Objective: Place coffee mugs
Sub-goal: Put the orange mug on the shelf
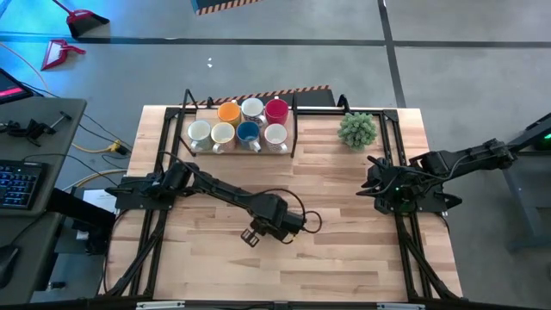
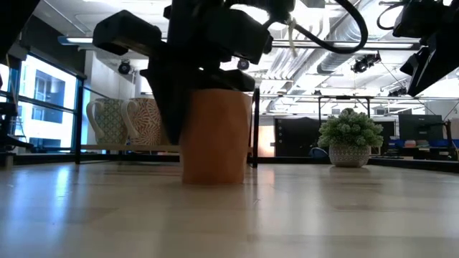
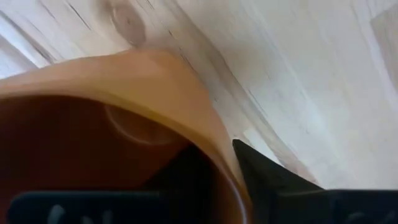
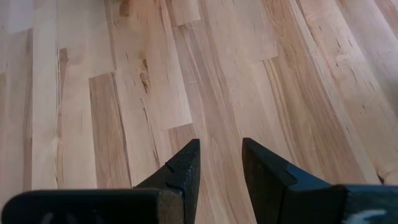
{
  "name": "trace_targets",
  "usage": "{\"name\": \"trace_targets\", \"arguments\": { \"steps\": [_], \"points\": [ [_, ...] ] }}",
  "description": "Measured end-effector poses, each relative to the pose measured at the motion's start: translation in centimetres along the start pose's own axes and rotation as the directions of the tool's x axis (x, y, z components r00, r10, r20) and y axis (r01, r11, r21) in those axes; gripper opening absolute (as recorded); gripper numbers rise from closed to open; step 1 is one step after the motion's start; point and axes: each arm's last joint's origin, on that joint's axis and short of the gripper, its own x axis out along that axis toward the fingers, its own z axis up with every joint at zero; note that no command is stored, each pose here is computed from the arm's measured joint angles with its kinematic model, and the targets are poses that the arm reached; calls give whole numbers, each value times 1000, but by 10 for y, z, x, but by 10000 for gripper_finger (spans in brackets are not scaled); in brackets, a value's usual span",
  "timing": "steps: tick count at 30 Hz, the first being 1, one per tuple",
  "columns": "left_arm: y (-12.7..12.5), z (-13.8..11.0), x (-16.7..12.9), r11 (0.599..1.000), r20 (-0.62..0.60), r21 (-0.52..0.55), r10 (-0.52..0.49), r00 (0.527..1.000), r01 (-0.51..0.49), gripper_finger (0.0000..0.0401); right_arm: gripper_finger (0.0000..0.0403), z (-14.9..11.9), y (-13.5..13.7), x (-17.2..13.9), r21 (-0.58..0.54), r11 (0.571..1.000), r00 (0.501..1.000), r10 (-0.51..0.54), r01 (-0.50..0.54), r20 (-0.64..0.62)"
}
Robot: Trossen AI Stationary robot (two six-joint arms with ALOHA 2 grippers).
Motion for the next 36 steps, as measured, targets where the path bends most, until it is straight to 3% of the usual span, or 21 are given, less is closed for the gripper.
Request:
{"name": "trace_targets", "arguments": {
  "steps": [9, 13, 22, 27, 30, 36],
  "points": [
    [4, -3, -9, 991, 3, -135, 0, 1000, 1, 126, 99, 0, 0, 0, -1, 1000, 1000, 0, 0, 0],
    [8, 2, -25, 987, 60, -159, 24, 998, -14, 140, 99, 0, 0, 0, -2, 1000, 1000, 0, 0, 0],
    [10, 6, -66, 978, 149, -206, 62, 987, -31, 145, 99, 0, 0, 0, -1, 1000, 1000, 0, 0, 0],
    [3, 8, -82, 957, 179, -291, 57, 982, -3, 145, 99, 0, 0, 0, -1, 1000, 1000, 0, 0, 0],
    [-1, 12, -85, 905, 220, -421, 30, 975, 67, 145, 99, 0, 0, 0, 0, 1000, 1000, 2, -2, 0],
    [-2, 13, -85, 693, 223, -707, 31, 974, 140, 145, 99, 1, 1, 0, -1, 1000, 1000, 15, -15, 8]
  ]
}}
